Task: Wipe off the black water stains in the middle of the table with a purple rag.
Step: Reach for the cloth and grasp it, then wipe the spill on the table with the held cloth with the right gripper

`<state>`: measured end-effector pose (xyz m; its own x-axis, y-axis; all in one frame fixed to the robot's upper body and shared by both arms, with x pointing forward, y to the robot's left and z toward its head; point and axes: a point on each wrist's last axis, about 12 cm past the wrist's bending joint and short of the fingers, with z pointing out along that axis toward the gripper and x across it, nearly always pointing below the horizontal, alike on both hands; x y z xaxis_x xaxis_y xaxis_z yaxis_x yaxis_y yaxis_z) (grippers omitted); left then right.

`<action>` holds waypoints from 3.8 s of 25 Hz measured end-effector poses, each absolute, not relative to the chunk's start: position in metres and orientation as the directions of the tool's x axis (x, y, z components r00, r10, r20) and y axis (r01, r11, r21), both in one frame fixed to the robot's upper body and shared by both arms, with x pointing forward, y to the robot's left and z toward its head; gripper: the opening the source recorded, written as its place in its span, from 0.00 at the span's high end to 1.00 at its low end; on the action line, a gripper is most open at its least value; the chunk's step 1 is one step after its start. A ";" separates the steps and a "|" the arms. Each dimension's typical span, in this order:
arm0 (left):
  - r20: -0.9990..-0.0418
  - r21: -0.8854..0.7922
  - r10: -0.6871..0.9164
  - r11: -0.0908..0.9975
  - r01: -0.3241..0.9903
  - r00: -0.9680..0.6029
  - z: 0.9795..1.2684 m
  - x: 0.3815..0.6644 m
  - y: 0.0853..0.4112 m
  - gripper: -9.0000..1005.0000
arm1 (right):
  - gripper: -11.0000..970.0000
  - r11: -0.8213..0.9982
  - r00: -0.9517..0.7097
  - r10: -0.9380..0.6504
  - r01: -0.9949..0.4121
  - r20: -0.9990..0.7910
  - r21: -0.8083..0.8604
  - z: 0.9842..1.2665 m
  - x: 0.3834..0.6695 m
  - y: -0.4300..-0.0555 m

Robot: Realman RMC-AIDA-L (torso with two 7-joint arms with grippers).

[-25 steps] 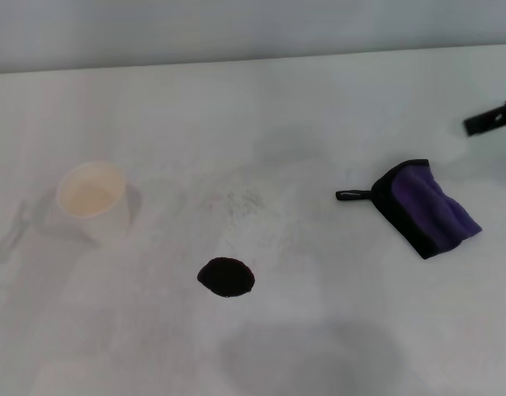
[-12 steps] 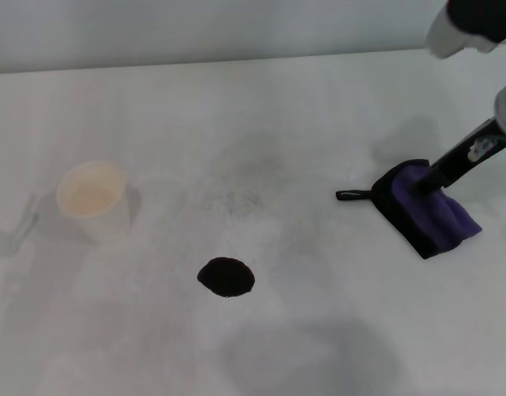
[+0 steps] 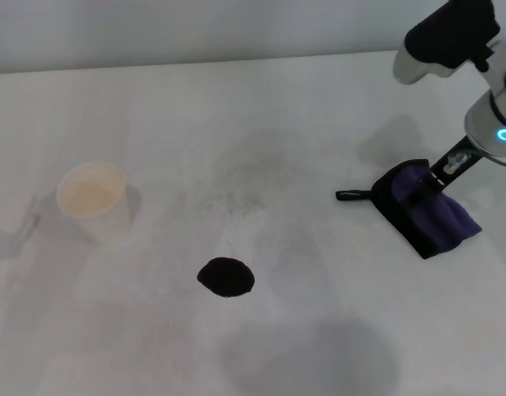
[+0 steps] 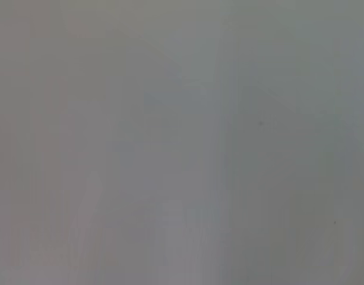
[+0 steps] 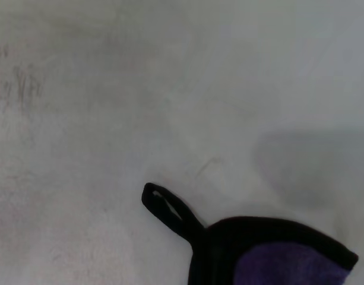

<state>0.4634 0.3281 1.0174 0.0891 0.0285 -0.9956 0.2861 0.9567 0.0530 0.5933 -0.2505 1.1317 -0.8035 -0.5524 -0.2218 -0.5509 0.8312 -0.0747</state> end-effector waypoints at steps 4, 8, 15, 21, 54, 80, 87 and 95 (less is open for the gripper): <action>-0.996 0.055 0.031 0.956 0.287 0.088 1.018 0.464 0.329 0.12 | 0.20 0.828 -0.803 -0.557 -0.554 -0.213 -0.080 1.128 0.597 -0.248; -0.996 0.055 0.032 0.956 0.287 0.086 1.018 0.465 0.328 0.12 | 0.20 0.824 -0.802 -0.566 -0.557 -0.190 -0.101 1.125 0.601 -0.247; -0.996 0.054 0.031 0.957 0.285 0.085 1.018 0.467 0.328 0.12 | 0.22 0.811 -0.800 -0.585 -0.574 -0.135 -0.111 1.116 0.606 -0.241; -0.996 0.054 0.033 0.955 0.290 0.078 1.017 0.470 0.326 0.12 | 0.36 0.799 -0.794 -0.599 -0.587 -0.099 -0.130 1.113 0.609 -0.238; -0.997 0.051 0.030 0.956 0.290 0.076 1.018 0.476 0.324 0.12 | 0.91 0.573 -0.561 -0.819 -0.810 -0.124 -0.121 1.110 0.588 -0.163; -0.995 0.036 0.006 0.948 0.315 0.096 1.018 0.470 0.318 0.12 | 0.91 0.167 -0.157 -0.944 -0.986 -0.290 -0.008 1.120 0.534 -0.028; -0.996 0.032 0.003 0.950 0.312 0.093 1.017 0.466 0.320 0.12 | 0.91 0.213 -0.186 -0.943 -0.975 -0.277 -0.070 1.121 0.549 -0.033; -0.995 0.037 0.005 0.947 0.318 0.100 1.019 0.469 0.319 0.12 | 0.91 0.310 -0.268 -0.942 -0.925 -0.204 -0.219 1.116 0.577 -0.057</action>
<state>0.4688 0.3193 1.0186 0.1004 0.0054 -0.9949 0.3181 0.9473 0.0373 0.5773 -0.0573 1.1159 -0.2675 -0.9417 -0.2039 -0.9251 0.3102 -0.2189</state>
